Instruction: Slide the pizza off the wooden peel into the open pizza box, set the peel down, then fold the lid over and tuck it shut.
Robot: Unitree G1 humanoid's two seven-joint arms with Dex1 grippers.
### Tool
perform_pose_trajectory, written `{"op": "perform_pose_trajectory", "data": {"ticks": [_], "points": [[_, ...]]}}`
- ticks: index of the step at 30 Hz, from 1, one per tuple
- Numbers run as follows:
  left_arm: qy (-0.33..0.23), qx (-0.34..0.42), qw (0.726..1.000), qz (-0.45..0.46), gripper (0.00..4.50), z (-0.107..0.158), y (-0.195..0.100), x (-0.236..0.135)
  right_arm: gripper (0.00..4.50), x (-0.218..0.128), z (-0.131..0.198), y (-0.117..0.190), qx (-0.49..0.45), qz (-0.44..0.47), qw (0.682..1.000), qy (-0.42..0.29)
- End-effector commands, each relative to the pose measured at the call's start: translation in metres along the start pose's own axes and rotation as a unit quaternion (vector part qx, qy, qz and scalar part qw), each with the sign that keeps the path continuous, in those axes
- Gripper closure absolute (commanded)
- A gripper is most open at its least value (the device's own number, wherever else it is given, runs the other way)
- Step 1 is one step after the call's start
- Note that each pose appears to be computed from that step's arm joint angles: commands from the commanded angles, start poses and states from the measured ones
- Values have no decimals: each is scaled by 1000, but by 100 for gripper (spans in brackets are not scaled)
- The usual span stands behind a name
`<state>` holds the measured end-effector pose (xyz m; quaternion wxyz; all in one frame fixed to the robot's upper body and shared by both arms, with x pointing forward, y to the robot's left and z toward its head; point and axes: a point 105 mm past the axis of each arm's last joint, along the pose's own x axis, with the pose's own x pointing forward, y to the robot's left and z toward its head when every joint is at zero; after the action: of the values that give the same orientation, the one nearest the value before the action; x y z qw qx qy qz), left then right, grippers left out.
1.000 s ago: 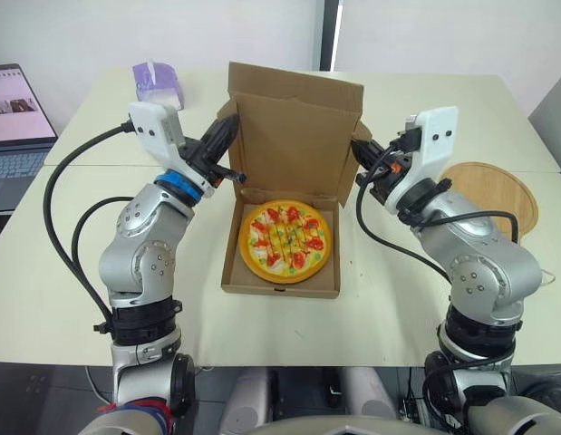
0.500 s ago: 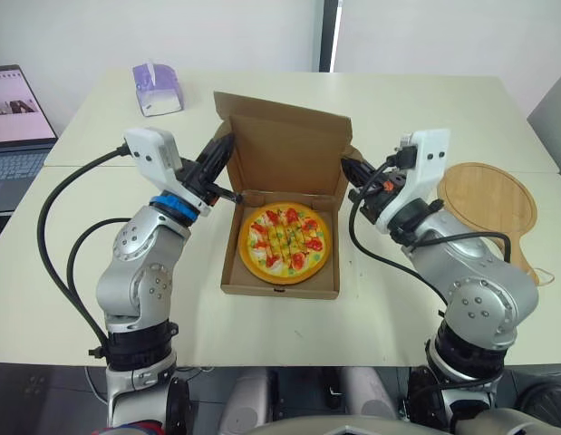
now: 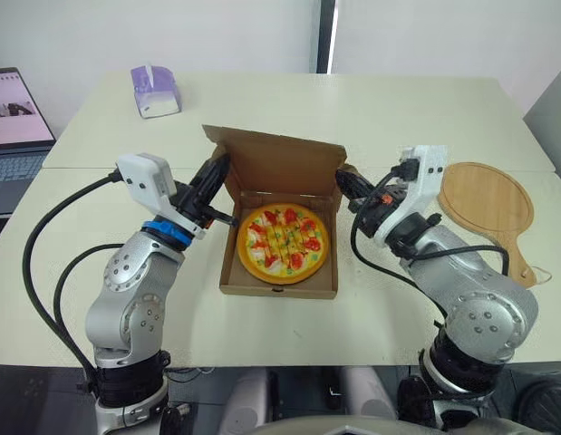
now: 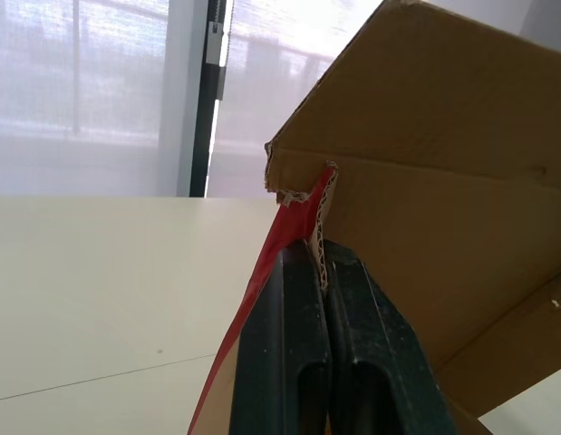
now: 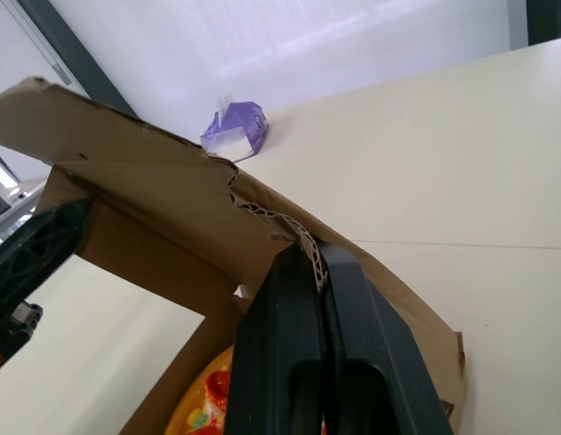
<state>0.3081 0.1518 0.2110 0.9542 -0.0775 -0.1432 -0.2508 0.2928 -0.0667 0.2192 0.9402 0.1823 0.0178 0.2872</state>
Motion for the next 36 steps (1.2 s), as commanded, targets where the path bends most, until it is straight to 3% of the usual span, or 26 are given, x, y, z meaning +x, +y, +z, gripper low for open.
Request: {"op": "perform_pose_trajectory", "data": {"ticks": [1,11,25,36], "points": [[-23,2,998,-56,450,10,-25,7,448,7,9,30,-12,81,997,2],[-25,4,998,-56,450,10,-24,12,448,15,17,32,30,97,995,18],[2,-21,997,-70,450,-9,-45,-19,448,-12,-43,20,79,59,991,89],[17,-22,999,-39,450,-19,-42,-36,448,-21,-59,17,90,52,989,103]]}}
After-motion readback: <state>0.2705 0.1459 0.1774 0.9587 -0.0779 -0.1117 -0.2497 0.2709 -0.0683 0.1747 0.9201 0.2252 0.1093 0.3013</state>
